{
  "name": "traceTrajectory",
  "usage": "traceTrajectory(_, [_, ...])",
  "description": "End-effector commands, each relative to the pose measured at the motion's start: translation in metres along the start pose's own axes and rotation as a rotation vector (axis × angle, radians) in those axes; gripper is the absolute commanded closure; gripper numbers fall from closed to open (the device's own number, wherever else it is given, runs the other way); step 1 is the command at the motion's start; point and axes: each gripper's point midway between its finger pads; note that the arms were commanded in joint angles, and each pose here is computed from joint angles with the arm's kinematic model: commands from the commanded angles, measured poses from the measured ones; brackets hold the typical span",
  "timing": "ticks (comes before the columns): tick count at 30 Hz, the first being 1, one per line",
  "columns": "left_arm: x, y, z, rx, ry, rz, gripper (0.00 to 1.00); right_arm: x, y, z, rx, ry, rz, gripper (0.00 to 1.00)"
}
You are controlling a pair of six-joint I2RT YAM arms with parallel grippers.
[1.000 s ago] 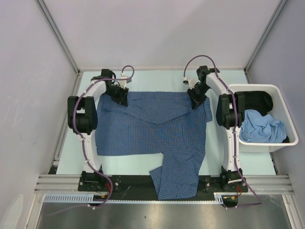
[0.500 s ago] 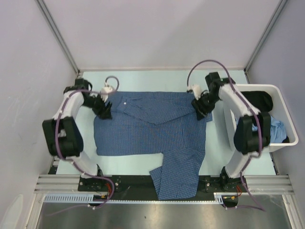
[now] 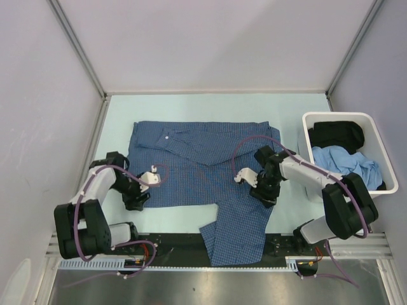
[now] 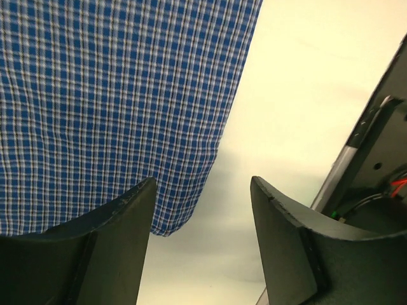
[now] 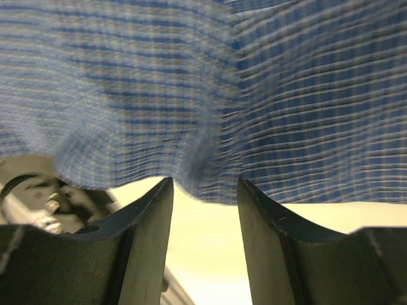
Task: Fold and stack the long sleeve shirts
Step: Fold the shirt
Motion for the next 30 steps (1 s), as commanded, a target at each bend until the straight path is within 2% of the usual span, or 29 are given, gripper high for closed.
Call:
traceTrajectory(1, [0.012,0.017,0.001,-0.106,0.039,0.109,0.33,-0.01,-0.027,0.005,0.11,-0.012,0.006,0.52])
traceTrajectory(5, [0.024,0.018,0.006,-0.146,0.08,0.136,0.34,-0.006,-0.027,0.014,0.125,0.011,-0.002,0.59])
traceTrajectory(9, [0.037,0.017,0.007,-0.189,0.138,0.203,0.34,-0.004,-0.03,0.02,0.15,0.029,0.031,0.91])
traceTrajectory(11, [0.044,0.016,0.011,-0.206,0.161,0.23,0.36,-0.005,-0.031,0.021,0.154,0.033,0.033,1.0])
traceTrajectory(13, [0.05,0.019,0.012,-0.222,0.195,0.275,0.39,-0.006,-0.03,0.021,0.156,0.03,0.039,1.0])
traceTrajectory(16, [0.049,0.018,0.01,-0.223,0.192,0.276,0.56,-0.01,-0.03,0.015,0.159,0.019,0.042,1.0])
traceTrajectory(17, [0.046,0.019,0.008,-0.224,0.182,0.273,0.67,-0.012,-0.029,0.01,0.162,0.005,0.042,1.0])
traceTrajectory(19, [0.037,0.022,-0.002,-0.225,0.163,0.268,0.76,-0.02,-0.03,0.001,0.18,-0.027,0.037,1.0])
traceTrajectory(20, [0.031,0.02,-0.002,-0.206,0.137,0.264,0.86,-0.023,-0.028,-0.006,0.186,-0.046,0.034,1.0])
traceTrajectory(22, [0.02,0.023,-0.012,-0.208,0.11,0.25,0.97,-0.03,-0.03,-0.015,0.196,-0.069,0.029,1.0])
traceTrajectory(23, [0.015,0.024,-0.012,-0.193,0.088,0.238,1.0,-0.029,-0.027,-0.017,0.184,-0.065,0.023,1.0])
traceTrajectory(30, [-0.015,0.03,-0.034,-0.158,0.0,0.204,1.0,-0.034,-0.043,-0.041,0.199,-0.112,0.067,1.0])
Point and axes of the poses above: each gripper's point midway between its finger pads, its own z axis out along the fingers, its own y axis along the line the jaws close on, x = y × z, and after that the axes turned 2 degrees about -z, right-handed
